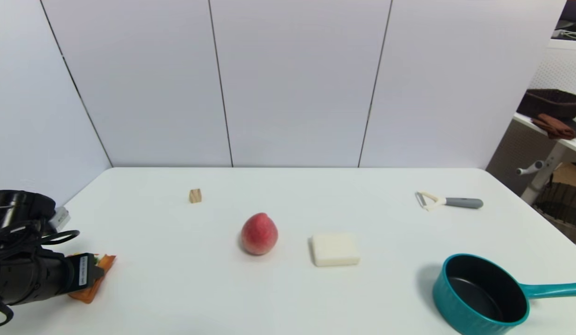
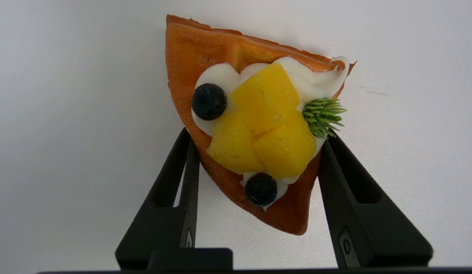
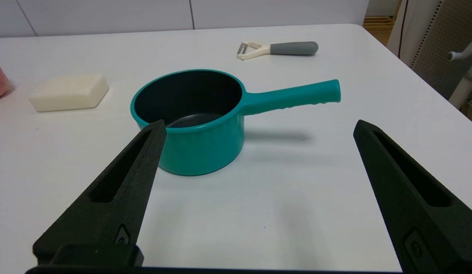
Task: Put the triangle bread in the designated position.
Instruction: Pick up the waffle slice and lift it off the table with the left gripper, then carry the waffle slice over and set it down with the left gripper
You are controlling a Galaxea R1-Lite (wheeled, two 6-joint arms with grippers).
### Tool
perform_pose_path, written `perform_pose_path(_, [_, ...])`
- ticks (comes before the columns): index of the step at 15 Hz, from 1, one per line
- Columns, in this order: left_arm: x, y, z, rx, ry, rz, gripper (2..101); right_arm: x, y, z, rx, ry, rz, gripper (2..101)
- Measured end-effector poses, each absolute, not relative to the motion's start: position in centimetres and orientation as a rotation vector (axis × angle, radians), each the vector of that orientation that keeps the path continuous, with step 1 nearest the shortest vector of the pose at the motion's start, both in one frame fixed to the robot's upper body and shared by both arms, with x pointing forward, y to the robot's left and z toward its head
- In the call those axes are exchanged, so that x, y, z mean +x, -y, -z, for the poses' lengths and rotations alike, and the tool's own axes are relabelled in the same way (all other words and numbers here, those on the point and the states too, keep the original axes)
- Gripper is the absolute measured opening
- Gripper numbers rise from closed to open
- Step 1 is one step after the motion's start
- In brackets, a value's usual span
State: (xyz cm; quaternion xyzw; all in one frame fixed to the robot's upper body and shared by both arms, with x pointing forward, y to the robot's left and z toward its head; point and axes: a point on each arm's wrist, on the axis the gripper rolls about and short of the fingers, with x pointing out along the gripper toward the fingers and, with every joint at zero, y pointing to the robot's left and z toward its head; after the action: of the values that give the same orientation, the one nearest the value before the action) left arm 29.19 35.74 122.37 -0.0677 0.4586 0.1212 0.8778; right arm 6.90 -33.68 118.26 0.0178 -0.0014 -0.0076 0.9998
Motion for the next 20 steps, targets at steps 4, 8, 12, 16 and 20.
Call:
perform_pose_path(4, [29.3, -35.8, -122.5, -0.147, -0.953, -0.238, 49.1, 6.9, 33.7, -118.3, 0.035, 0.003, 0.015, 97.4])
perform_pose_path(8, [30.7, -35.9, -124.1, -0.111, -0.890, -0.213, 49.1, 6.9, 33.7, -118.3, 0.034, 0.003, 0.015, 97.4])
perform_pose_path(12, [33.2, -35.8, -125.8, 0.015, -0.828, -0.052, 49.1, 6.9, 33.7, -118.3, 0.035, 0.003, 0.015, 97.4])
perform_pose_path(16, [35.9, -34.0, -126.3, 0.093, -0.793, 0.176, 49.1, 6.9, 33.7, -118.3, 0.035, 0.003, 0.015, 97.4])
perform_pose_path(20, [37.2, -31.3, -125.8, 0.134, -0.797, 0.269, 49.1, 6.9, 33.7, -118.3, 0.035, 0.003, 0.015, 97.4])
